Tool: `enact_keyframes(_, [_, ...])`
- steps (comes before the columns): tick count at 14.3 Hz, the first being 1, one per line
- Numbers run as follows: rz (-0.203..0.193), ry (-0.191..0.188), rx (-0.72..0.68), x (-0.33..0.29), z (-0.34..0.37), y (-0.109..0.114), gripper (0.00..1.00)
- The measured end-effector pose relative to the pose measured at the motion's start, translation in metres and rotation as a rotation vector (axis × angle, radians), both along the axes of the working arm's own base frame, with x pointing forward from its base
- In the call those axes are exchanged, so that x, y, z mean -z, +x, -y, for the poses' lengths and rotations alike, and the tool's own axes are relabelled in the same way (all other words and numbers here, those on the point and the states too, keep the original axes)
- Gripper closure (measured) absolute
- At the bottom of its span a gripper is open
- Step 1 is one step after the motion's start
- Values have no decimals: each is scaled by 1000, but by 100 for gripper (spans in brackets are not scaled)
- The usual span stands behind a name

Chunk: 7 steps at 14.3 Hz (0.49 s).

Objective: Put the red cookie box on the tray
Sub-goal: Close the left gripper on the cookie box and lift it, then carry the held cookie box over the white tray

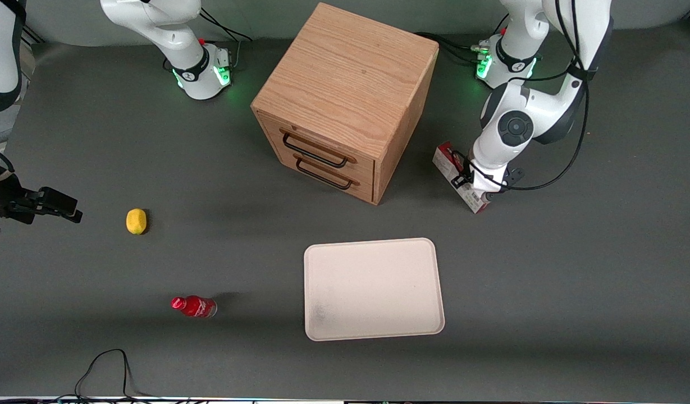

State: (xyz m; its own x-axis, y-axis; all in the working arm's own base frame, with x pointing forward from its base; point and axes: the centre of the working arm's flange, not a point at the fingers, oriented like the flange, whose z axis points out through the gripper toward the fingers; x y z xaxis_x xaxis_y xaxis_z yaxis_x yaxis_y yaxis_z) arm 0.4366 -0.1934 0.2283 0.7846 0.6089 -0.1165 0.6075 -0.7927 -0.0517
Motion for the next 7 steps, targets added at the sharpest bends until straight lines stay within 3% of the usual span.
enact_keyframes(2, [-4, 4, 6, 3, 0, -1, 85])
enact_keyframes(3, [-2, 7, 14, 3, 0, -1, 91])
enact_keyframes(7, [-13, 21, 36, -5, 3, 7, 95])
